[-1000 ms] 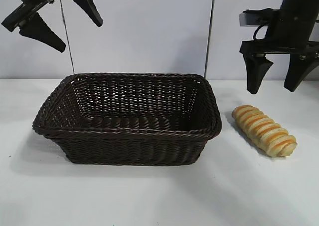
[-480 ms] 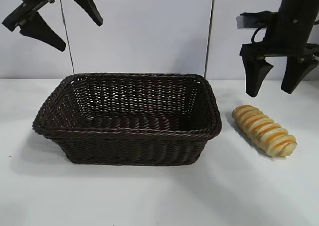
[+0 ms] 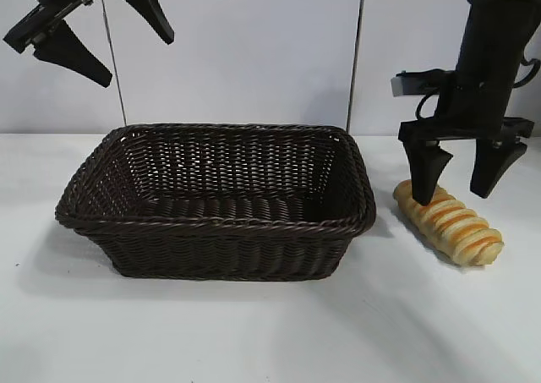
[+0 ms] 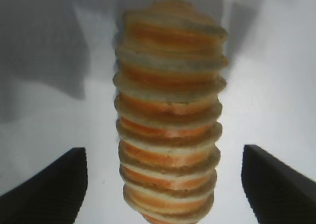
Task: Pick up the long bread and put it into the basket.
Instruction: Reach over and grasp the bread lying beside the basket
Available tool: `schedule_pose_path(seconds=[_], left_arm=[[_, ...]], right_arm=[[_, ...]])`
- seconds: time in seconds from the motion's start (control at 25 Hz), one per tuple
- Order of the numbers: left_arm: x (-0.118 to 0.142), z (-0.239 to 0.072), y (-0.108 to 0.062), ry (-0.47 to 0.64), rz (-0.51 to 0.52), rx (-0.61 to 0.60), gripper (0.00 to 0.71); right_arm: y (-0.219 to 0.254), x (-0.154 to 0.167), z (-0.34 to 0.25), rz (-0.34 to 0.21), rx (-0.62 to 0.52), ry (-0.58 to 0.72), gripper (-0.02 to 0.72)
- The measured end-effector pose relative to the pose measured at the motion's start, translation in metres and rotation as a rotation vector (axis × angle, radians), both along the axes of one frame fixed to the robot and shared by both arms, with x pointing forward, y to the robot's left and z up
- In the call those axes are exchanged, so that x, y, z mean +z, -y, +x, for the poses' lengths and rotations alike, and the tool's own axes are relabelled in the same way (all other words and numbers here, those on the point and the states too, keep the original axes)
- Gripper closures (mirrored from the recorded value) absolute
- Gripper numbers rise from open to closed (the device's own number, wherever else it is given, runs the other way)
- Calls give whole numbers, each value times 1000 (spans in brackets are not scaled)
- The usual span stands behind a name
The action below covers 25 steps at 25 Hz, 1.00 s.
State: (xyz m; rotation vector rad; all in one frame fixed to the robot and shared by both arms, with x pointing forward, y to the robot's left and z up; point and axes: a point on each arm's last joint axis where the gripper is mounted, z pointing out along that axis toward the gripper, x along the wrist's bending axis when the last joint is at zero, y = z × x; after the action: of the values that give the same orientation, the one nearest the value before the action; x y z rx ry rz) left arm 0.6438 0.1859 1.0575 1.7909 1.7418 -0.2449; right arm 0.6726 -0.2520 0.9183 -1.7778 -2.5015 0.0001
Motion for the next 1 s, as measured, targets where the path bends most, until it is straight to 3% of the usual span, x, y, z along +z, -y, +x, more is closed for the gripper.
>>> schedule_pose_path(seconds=[0.48, 0.92, 1.0], left_arm=[[0, 0, 0, 0, 0, 0, 103], [0, 0, 0, 3, 0, 2, 103], [0, 0, 0, 3, 0, 2, 103]], right_arm=[[0, -14, 2, -2, -3, -19, 102], [2, -14, 3, -26, -27, -5, 427], [2, -14, 3, -27, -31, -7, 458]])
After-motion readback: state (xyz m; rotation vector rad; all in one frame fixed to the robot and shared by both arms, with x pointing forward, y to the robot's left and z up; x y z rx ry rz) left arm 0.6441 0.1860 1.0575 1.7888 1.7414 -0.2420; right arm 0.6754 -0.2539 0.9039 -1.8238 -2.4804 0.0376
